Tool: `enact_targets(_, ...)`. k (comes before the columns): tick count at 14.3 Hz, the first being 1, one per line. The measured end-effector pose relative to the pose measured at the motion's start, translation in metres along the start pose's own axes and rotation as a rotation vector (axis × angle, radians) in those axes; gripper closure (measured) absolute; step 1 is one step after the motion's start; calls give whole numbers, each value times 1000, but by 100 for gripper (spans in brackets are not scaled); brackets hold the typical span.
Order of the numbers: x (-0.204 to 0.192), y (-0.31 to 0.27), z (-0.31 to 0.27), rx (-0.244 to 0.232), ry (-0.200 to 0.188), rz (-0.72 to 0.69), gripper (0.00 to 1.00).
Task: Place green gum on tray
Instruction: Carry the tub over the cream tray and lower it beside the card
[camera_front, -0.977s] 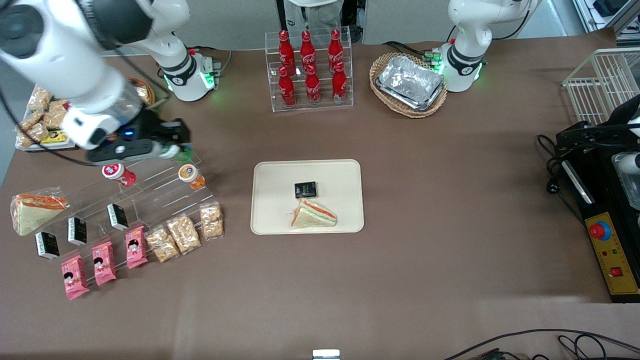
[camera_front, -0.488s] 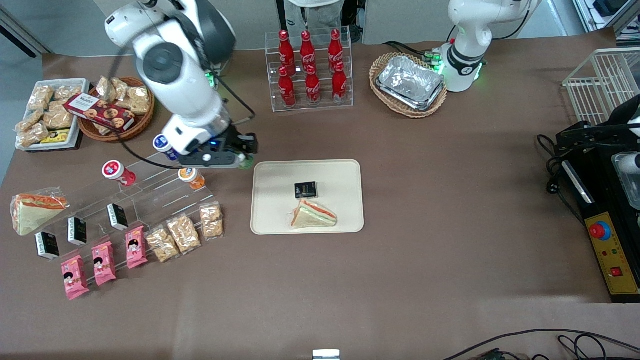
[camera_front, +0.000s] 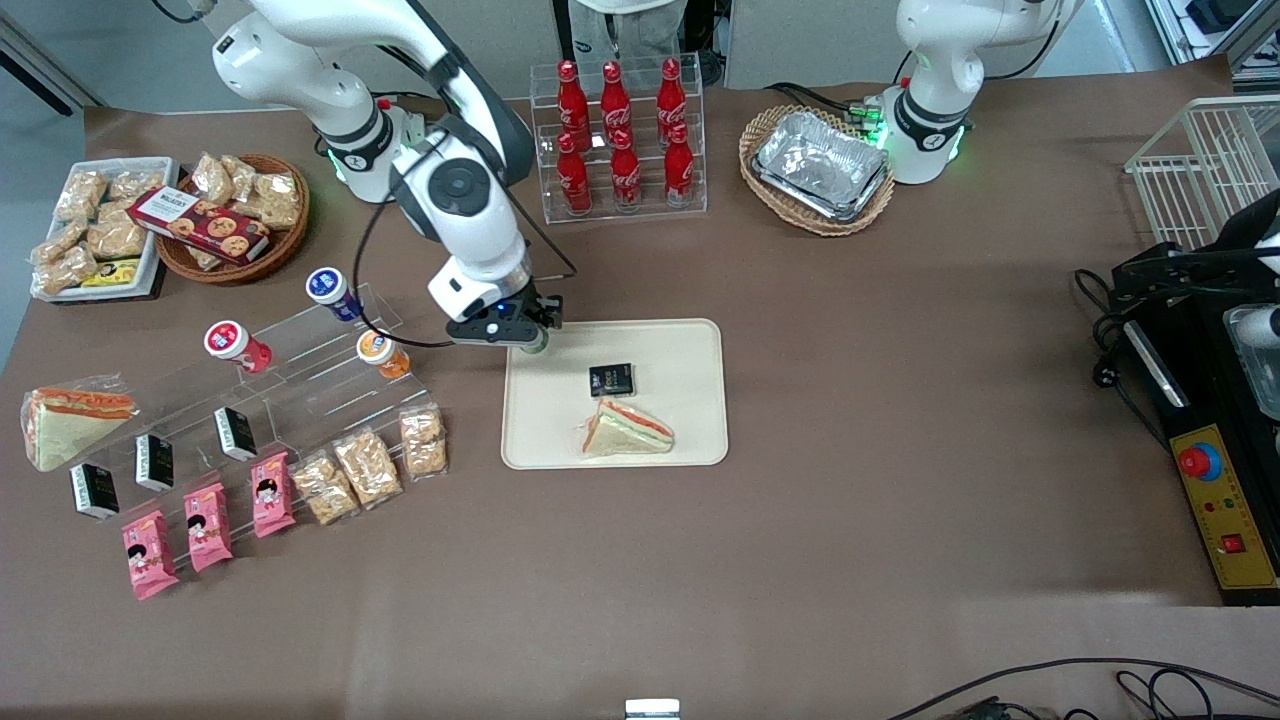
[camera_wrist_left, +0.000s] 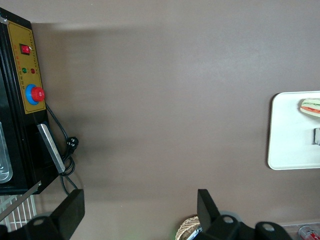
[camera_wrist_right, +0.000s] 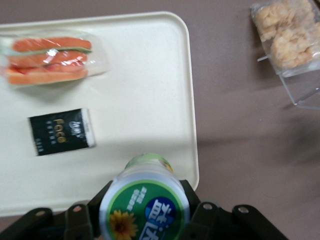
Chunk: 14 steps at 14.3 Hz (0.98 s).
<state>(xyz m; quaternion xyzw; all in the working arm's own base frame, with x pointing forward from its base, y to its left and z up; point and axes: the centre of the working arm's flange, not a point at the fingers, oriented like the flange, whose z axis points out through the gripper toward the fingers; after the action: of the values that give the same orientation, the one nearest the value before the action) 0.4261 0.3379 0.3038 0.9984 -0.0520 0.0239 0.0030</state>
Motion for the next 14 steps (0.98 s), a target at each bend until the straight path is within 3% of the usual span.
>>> enact_targets(3, -6, -7, 37, -31, 22, 3, 44)
enact_targets(11, -8, -8, 87, -11, 47, 20, 43)
enact_targets(14, -8, -8, 87, -8, 49, 40, 19)
